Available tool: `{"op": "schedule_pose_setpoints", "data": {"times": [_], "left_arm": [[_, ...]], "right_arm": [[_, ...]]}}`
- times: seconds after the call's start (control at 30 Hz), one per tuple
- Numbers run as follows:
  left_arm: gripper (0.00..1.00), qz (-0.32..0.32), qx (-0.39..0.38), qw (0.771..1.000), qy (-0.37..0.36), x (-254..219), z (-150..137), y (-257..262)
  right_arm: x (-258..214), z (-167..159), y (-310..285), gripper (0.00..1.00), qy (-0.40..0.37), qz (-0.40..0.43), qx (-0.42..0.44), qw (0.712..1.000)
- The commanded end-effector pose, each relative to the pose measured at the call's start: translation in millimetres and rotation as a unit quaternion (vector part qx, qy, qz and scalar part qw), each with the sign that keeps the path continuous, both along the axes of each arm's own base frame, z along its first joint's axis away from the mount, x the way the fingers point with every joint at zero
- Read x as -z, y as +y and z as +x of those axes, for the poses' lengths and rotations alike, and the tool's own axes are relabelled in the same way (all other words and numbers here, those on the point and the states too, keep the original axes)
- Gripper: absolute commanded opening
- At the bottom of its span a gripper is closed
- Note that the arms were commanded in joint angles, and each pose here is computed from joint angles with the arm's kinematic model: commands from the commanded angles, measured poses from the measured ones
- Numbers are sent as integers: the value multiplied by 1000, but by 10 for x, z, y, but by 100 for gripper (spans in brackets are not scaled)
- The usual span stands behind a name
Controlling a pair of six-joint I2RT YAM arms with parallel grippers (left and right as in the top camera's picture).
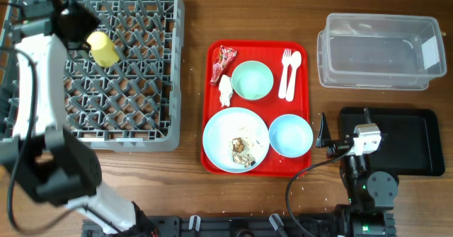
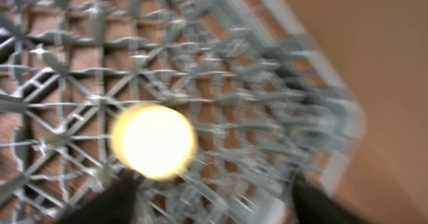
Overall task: Sort waste into correct bins and load items into the dishwasher rack
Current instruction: 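Move the left gripper to the green bowl on the tray, then grasp the green bowl and place it in the rack's left side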
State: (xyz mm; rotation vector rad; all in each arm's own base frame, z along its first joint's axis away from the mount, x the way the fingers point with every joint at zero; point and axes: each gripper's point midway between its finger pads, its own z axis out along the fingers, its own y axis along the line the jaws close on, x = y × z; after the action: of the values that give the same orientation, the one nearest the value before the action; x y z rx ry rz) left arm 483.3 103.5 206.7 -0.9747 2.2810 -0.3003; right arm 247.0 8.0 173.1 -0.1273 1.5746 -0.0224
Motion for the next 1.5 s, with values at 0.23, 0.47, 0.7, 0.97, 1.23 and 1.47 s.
{"op": "schedule_pose_setpoints", "data": {"times": [0.23, 0.47, 0.7, 0.97, 1.23, 1.47], "left_arm": [[94, -50, 449, 892, -28, -289, -555, -2789], [80, 121, 580, 805, 21, 609, -994, -4198], [71, 157, 604, 778, 72, 1426, -1129, -4549], [54, 159, 607, 773, 99, 1786, -1145, -4568], [6, 149, 595, 784, 89, 1742, -1107, -4607], [4, 76, 589, 804, 20, 958, -1087, -4814]], "right_arm": [[-21, -2, -25, 100, -5, -4, 6, 1000], [-21, -2, -25, 100, -5, -4, 6, 1000], [-20, -2, -24, 100, -5, -4, 6, 1000], [-21, -2, -25, 100, -5, -4, 6, 1000], [-21, -2, -25, 100, -5, -4, 6, 1000], [-21, -2, -25, 100, -5, -4, 6, 1000]]}}
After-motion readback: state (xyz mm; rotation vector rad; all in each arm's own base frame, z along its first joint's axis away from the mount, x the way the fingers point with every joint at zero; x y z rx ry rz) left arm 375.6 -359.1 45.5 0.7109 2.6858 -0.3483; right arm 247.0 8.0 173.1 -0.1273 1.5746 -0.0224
